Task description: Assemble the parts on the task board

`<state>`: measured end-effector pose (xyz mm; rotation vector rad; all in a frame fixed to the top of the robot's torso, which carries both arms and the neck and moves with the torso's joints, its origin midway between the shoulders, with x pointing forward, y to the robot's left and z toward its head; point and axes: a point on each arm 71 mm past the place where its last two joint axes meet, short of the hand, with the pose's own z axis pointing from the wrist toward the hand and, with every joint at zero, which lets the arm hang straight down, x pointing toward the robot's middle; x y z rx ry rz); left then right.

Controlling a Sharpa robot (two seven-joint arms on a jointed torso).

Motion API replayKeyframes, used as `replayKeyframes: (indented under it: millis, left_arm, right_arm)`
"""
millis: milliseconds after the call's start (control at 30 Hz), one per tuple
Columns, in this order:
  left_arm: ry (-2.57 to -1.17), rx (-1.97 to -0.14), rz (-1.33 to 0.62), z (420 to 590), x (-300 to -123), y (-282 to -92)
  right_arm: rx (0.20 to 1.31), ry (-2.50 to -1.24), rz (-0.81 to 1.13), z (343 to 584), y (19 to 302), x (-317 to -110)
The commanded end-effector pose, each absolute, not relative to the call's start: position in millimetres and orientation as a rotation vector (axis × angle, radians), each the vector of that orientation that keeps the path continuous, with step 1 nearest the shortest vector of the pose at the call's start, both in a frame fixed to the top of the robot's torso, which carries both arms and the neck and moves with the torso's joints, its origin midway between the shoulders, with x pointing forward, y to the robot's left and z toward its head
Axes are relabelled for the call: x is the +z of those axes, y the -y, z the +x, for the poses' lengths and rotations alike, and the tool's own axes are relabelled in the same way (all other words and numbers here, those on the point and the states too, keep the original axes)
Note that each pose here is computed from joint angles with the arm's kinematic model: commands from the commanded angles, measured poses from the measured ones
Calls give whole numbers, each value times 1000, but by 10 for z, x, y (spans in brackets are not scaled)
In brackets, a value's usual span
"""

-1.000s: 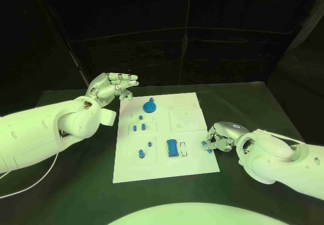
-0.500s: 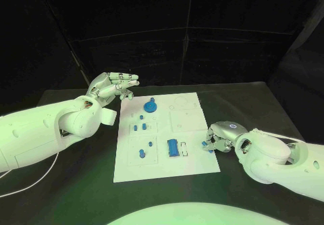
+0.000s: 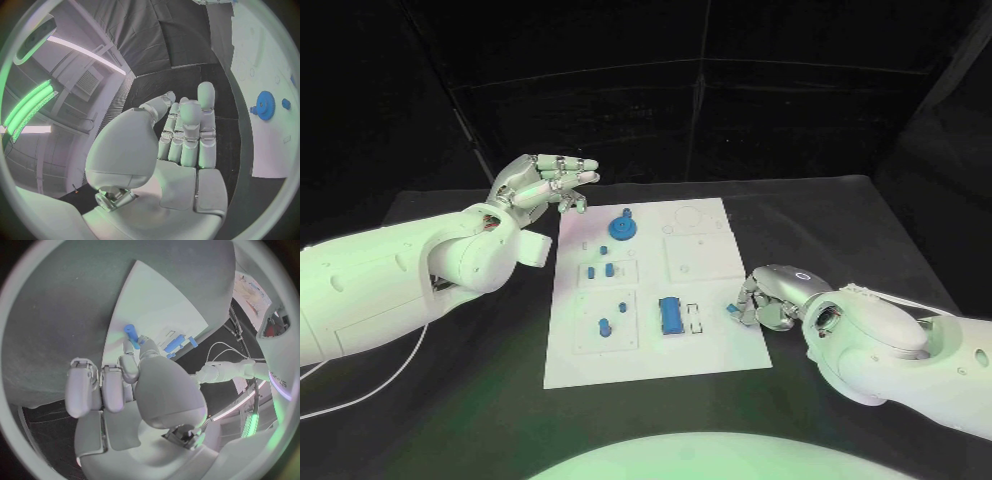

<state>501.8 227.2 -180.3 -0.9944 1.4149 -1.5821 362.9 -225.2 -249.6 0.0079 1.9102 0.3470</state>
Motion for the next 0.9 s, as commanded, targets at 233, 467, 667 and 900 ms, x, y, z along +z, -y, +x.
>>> replayKeyframes:
  millis: [233, 467, 667, 900]
  left_arm:
    - [-1410, -1598, -990, 5013, -1788, -2265]
    - [-1410, -1599, -989, 5009, -1787, -2266]
    - [-1410, -1599, -989, 5006, -1785, -2267]
    - [-1411, -1602, -989, 5002, -1784, -2259]
  right_arm:
    - [464, -1862, 202, 3578, 2152, -2410]
    - [525, -1855, 239, 3579, 2025, -2405]
    - [541, -1891, 251, 3604, 1934, -2453]
    - [556, -1941, 267, 3642, 1821, -2520]
